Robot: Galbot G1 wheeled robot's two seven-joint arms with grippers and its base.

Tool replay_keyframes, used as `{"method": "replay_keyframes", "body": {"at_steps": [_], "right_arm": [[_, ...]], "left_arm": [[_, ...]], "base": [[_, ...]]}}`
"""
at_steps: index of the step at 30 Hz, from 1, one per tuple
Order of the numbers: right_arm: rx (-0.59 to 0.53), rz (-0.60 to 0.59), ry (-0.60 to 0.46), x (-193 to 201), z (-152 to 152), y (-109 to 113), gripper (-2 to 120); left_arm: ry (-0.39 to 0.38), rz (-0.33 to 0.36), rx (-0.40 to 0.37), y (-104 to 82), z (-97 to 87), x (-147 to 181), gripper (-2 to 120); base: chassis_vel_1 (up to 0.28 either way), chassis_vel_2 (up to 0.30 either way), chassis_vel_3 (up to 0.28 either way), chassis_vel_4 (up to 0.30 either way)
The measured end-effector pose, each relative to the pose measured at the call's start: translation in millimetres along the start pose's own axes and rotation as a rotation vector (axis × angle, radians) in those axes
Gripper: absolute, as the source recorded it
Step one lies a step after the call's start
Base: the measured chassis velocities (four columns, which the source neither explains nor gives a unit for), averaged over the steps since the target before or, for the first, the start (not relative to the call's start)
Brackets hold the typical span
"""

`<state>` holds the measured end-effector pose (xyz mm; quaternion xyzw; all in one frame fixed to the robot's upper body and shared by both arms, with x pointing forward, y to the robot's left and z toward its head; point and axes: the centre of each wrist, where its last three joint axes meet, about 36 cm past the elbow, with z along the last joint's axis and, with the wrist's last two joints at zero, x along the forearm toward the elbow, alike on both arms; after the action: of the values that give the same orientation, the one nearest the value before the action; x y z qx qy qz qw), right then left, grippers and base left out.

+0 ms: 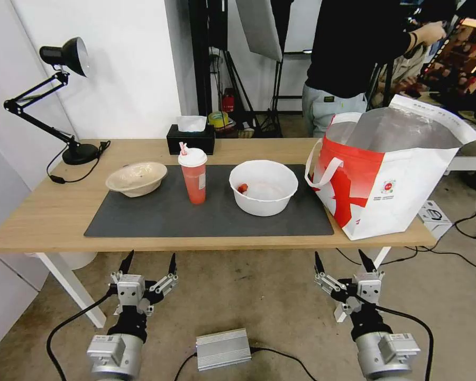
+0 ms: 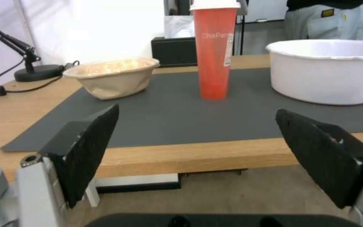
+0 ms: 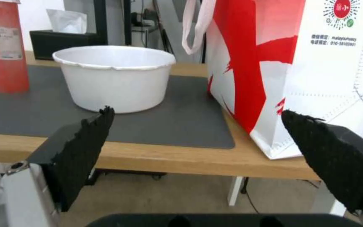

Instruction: Pick up the trash from the table and place it into the takeout bag.

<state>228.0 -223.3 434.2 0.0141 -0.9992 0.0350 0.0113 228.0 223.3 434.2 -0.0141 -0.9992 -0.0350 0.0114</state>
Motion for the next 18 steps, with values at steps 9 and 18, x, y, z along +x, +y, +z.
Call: {"method": "replay_keyframes", "body": {"at_steps": [9,18], "right_arm": [[0.000,0.000,0.000,0.0,0.0,0.0,100],[-0.007,-0.019,0.027,-0.9,-3.5,3.9,100]], "left_arm": [[0.000,0.000,0.000,0.0,0.0,0.0,100],[0.026,-0.024,0.022,-2.4,-3.7,3.5,100]], "base": [[0.000,0.000,0.000,0.000],[0.000,0.000,0.000,0.000]]}}
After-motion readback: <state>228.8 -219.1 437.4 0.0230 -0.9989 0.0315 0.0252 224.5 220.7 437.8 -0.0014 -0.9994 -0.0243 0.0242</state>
